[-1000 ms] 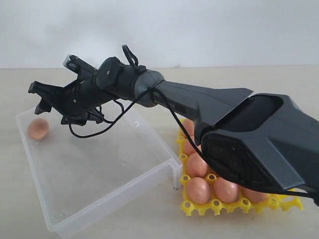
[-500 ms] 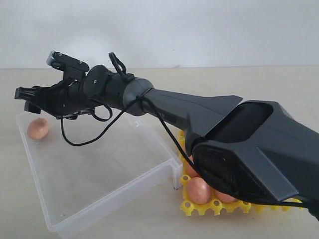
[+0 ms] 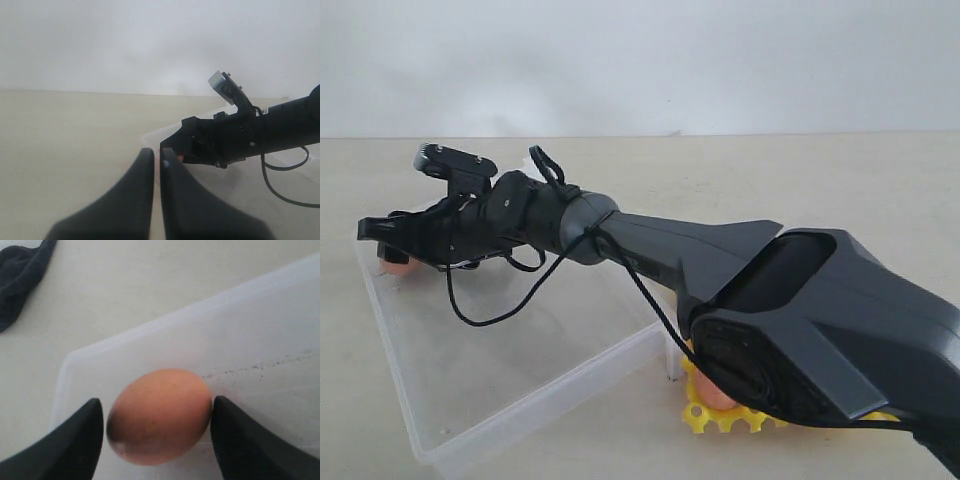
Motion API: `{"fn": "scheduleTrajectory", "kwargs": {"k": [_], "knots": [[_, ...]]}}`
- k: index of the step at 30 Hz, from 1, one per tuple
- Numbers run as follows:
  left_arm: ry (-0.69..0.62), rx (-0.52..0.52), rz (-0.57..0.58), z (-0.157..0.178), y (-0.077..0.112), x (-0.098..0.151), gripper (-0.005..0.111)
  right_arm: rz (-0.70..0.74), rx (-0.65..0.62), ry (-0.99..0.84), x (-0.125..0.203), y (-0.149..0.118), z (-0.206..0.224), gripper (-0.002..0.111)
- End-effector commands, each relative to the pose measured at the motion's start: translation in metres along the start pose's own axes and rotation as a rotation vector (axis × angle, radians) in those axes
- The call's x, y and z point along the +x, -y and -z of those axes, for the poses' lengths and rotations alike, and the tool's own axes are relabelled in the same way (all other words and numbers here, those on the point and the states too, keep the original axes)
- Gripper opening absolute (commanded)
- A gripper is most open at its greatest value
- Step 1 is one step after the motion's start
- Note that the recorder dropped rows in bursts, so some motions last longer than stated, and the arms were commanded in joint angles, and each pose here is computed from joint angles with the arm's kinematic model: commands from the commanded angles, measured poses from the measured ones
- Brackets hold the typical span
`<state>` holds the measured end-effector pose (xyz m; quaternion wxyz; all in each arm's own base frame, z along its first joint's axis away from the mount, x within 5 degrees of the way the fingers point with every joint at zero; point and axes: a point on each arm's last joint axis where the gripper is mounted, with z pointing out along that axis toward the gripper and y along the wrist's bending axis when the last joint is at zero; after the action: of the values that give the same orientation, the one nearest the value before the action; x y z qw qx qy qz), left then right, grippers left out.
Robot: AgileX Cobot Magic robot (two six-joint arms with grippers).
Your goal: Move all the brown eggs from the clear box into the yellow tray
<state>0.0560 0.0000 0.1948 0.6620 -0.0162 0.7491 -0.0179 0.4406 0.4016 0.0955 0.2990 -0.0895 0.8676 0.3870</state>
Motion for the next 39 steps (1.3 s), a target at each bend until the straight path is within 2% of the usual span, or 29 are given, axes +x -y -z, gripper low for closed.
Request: {"fn": "scheduleTrajectory", "kwargs": {"k": [1,6,11,18,28,39], "knots": [[0.000,-0.002,0.001,0.000,0.000,0.001,0.004,0.038,0.024,-0.050,0.012,0.012,-0.007,0.049],[0.000,-0.002,0.001,0.000,0.000,0.001,0.004,0.056,0.023,-0.050,0.012,0.012,-0.007,0.021],[0.000,-0.002,0.001,0.000,0.000,0.001,0.004,0.063,0.024,-0.041,0.012,0.012,-0.007,-0.001],[0.000,-0.002,0.001,0.000,0.000,0.001,0.004,0.107,0.008,-0.012,0.000,0.001,0.001,0.000],[0.000,-0.002,0.001,0.000,0.000,0.001,0.004,0.291,0.023,-0.080,-0.011,-0.015,0.019,0.000],[0.000,-0.002,0.001,0.000,0.000,0.001,0.004,0.263,0.016,-0.073,-0.011,-0.016,0.019,0.002]]}}
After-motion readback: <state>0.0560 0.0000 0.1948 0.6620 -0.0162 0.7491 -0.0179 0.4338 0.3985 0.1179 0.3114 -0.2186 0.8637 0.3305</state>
